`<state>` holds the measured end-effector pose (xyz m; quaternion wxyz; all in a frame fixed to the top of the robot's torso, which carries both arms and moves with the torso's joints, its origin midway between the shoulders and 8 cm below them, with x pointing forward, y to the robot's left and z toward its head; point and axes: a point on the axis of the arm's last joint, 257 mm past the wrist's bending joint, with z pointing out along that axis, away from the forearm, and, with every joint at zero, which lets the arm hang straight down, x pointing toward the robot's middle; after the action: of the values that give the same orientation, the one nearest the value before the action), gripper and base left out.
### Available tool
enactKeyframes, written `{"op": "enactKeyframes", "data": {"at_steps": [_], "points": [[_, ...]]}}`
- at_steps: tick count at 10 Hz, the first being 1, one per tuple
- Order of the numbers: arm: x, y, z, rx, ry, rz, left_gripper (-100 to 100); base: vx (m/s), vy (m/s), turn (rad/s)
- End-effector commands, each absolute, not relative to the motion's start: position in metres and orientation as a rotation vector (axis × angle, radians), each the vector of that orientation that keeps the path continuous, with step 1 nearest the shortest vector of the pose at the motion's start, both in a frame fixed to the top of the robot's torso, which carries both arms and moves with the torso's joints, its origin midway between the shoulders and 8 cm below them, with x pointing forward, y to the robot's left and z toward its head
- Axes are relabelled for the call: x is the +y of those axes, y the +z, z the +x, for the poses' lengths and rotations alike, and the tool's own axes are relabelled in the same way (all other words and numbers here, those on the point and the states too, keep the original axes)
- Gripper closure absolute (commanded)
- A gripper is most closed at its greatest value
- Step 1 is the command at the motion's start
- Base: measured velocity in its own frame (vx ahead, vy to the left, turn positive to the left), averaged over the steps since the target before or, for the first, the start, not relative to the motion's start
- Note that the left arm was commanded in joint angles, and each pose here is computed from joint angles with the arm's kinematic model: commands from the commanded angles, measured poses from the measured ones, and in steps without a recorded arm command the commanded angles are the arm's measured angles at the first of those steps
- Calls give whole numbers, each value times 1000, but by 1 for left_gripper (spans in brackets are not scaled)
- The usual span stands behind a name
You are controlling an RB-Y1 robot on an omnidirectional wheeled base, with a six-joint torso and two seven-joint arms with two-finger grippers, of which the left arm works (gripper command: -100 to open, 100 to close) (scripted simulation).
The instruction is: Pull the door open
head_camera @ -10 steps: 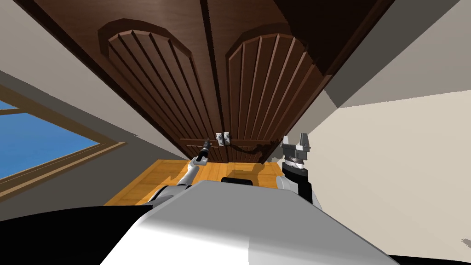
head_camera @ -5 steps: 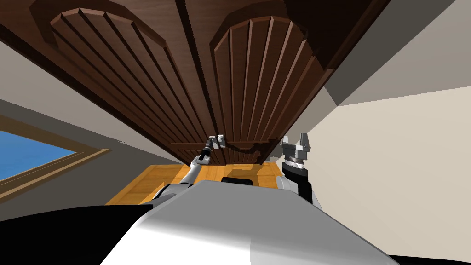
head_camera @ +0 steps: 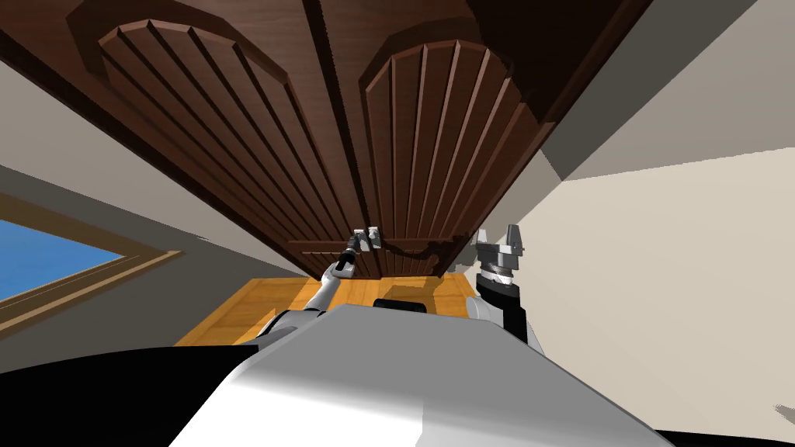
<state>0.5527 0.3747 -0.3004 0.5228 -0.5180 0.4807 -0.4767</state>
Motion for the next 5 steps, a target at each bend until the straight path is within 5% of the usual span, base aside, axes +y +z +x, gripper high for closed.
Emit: {"op": "enactKeyframes", "data": {"at_steps": [1,4,5], "points": [[393,-307,545,1150,-1109,-1258,100,-102,39,79],[401,-311,540,1150,-1092,-1266,100,-138,64,84],[394,-306,540,1155,-1107,-1257,-100,-186,88,-7]]}}
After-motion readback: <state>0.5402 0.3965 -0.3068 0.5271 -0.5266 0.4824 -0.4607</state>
